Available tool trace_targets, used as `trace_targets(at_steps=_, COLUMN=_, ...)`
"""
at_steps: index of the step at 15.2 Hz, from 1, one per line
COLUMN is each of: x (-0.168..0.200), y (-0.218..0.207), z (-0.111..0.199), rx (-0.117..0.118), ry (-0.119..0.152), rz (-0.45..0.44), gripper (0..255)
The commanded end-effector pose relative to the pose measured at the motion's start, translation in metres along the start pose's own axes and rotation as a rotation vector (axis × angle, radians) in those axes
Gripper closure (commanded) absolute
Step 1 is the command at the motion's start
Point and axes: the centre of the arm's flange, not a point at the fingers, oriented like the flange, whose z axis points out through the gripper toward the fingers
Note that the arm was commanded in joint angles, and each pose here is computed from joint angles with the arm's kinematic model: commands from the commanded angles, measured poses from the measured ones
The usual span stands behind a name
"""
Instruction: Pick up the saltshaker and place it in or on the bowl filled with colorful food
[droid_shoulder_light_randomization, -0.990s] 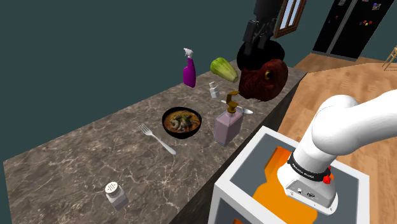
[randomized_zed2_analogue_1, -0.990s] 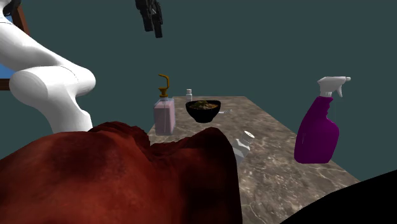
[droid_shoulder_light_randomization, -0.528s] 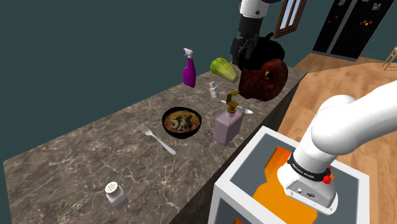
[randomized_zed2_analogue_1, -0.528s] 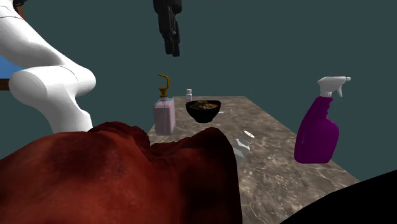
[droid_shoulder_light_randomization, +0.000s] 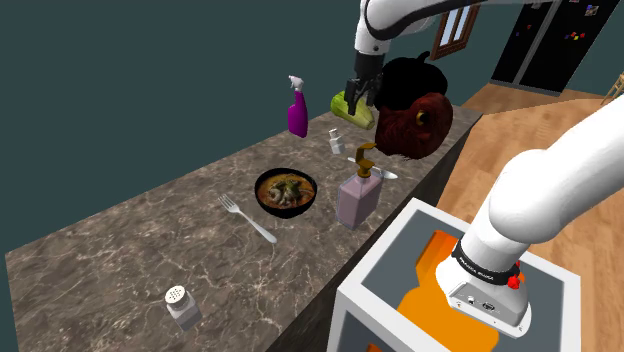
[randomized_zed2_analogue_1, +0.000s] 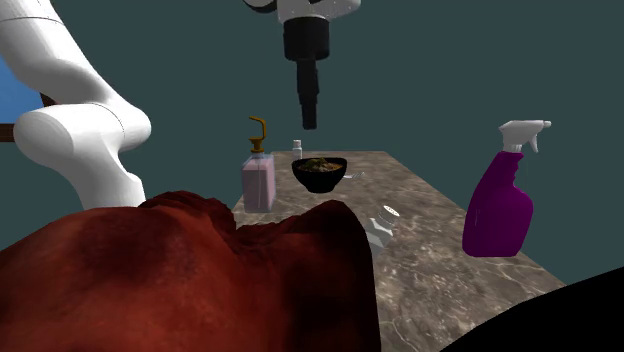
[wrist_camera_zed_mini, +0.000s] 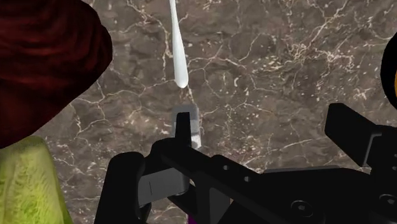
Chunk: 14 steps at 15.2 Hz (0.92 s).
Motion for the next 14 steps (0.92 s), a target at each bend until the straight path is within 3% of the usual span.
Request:
trace_targets(at_steps=1, x=0.015, y=0.007, z=0.026, rx=0.002, ry=-0.007, rz=-0.002, gripper=0)
trace_targets(at_steps=14, x=0.118, y=0.056, z=0.152, rx=0.019, ry=-0.057, rz=-0.017, gripper=0)
